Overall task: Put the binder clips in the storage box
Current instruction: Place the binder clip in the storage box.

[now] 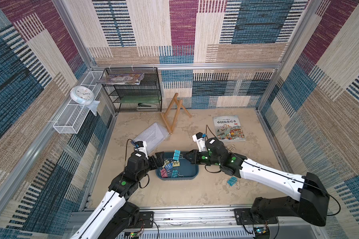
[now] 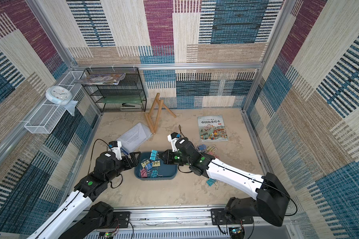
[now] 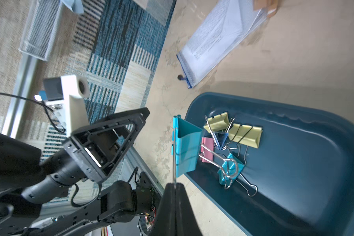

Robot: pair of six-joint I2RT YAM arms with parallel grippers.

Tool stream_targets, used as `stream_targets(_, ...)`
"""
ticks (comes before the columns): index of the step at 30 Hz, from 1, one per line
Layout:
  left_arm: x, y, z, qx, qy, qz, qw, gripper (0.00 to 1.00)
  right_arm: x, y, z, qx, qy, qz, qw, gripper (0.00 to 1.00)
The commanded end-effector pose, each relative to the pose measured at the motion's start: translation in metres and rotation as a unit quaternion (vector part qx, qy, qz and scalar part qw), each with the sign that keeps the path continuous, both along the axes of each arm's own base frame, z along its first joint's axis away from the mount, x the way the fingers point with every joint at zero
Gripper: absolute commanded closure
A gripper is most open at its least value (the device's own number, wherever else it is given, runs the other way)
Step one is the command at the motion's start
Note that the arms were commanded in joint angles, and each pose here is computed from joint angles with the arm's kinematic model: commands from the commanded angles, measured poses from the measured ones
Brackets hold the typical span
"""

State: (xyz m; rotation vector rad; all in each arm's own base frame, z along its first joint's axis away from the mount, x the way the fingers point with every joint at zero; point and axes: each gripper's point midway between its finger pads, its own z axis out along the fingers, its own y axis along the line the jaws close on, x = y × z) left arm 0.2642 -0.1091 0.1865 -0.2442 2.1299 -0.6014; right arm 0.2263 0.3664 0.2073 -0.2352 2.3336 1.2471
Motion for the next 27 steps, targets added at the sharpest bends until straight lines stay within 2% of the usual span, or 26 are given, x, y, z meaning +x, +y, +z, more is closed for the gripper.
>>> stream_targets(1, -0.001, -0.003, 0.003, 0.004, -0.003, -0.012, 1.000, 0.01, 0.003, 0.019, -0.017, -0.025, 0.006, 0.018, 1.000, 1.00)
stream_targets(13, -0.003, -0.001, -0.001, 0.014, 0.003, -0.014, 1.000, 0.01, 0.037, 0.048, -0.093, -0.162, 0.035, 0.012, 0.986, 1.00)
stream_targets(19, -0.003, -0.001, -0.002, 0.015, 0.002, -0.014, 1.000, 0.01, 0.038, 0.049, -0.119, -0.187, 0.053, 0.012, 0.981, 1.00)
stream_targets(23, -0.002, -0.001, -0.003, 0.015, 0.002, -0.012, 1.000, 0.01, 0.037, 0.046, -0.128, -0.196, 0.062, 0.007, 0.979, 0.89)
stream_targets(27, -0.002, -0.002, -0.003, 0.013, 0.003, -0.014, 1.000, 0.01, 0.036, 0.046, -0.125, -0.193, 0.062, 0.009, 0.979, 0.82)
